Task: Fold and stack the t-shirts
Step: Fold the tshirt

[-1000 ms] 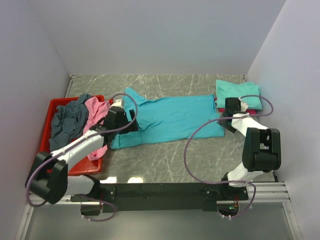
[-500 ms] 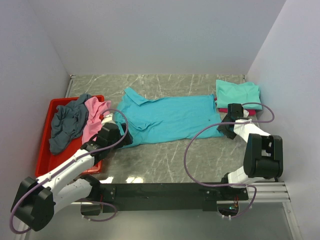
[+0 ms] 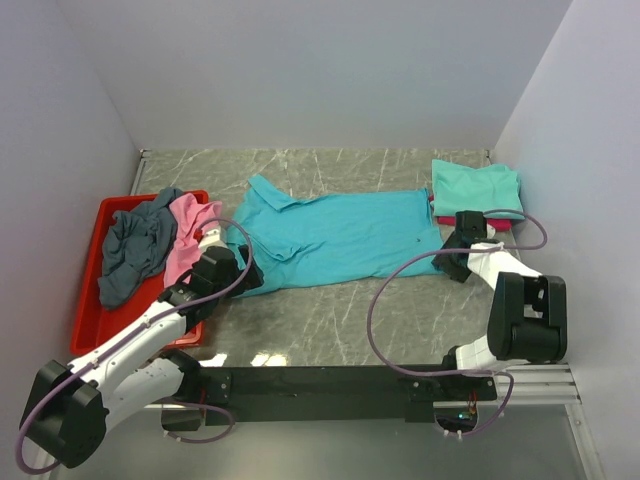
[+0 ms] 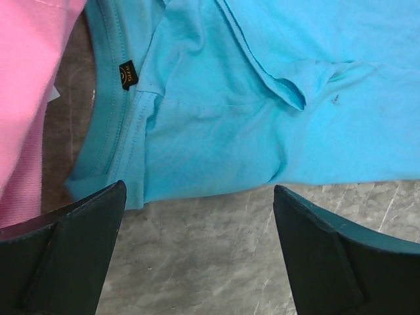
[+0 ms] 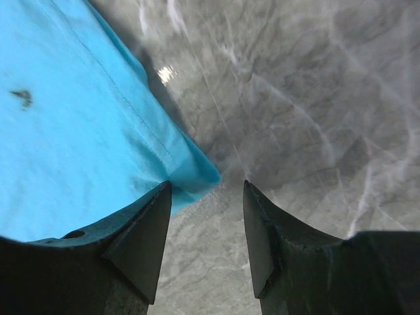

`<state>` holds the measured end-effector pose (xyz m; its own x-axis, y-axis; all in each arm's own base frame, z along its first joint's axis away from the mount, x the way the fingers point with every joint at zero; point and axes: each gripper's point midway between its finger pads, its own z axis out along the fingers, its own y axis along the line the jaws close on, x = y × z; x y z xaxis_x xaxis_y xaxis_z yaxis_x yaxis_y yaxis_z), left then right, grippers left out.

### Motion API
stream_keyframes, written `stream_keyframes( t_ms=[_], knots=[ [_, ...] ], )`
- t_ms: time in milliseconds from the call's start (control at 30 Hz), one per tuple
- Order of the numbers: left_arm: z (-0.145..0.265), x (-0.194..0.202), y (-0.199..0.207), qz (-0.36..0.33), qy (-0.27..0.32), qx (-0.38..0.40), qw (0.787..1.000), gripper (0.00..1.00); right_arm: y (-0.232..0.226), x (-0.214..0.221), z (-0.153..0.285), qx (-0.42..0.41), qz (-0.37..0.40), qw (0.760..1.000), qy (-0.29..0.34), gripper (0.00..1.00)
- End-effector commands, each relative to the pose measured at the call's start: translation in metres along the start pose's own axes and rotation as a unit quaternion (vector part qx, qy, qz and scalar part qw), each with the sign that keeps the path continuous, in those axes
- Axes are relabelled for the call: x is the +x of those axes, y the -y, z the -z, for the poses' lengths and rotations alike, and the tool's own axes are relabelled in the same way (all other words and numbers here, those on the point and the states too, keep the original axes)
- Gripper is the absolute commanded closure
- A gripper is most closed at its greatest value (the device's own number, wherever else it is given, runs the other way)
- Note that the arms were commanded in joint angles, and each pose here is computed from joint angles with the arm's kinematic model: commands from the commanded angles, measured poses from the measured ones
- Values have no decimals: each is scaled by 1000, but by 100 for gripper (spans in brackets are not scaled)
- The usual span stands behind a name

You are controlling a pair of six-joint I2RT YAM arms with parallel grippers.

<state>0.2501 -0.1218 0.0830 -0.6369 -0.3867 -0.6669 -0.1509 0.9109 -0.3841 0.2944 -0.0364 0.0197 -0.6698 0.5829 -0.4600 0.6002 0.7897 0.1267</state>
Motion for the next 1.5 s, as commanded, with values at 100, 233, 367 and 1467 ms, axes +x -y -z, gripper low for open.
stream_keyframes(
  t_ms=[100, 233, 367, 1467],
  knots=[
    [1, -4, -3, 8, 13, -10, 1000, 1, -9, -9, -4, -13, -2, 1000, -1, 47],
    [0, -1, -6, 9, 9, -13, 1000, 1, -7, -7, -6, -6, 0, 1000, -8, 59],
    [-1, 4, -17, 13, 12, -33, 999, 1, 1, -12, -3, 16, 1, 1000, 3, 82],
    [-4, 38, -12, -4, -34, -53, 998, 44, 25, -64, -5, 61, -28, 997, 31, 100]
  ],
)
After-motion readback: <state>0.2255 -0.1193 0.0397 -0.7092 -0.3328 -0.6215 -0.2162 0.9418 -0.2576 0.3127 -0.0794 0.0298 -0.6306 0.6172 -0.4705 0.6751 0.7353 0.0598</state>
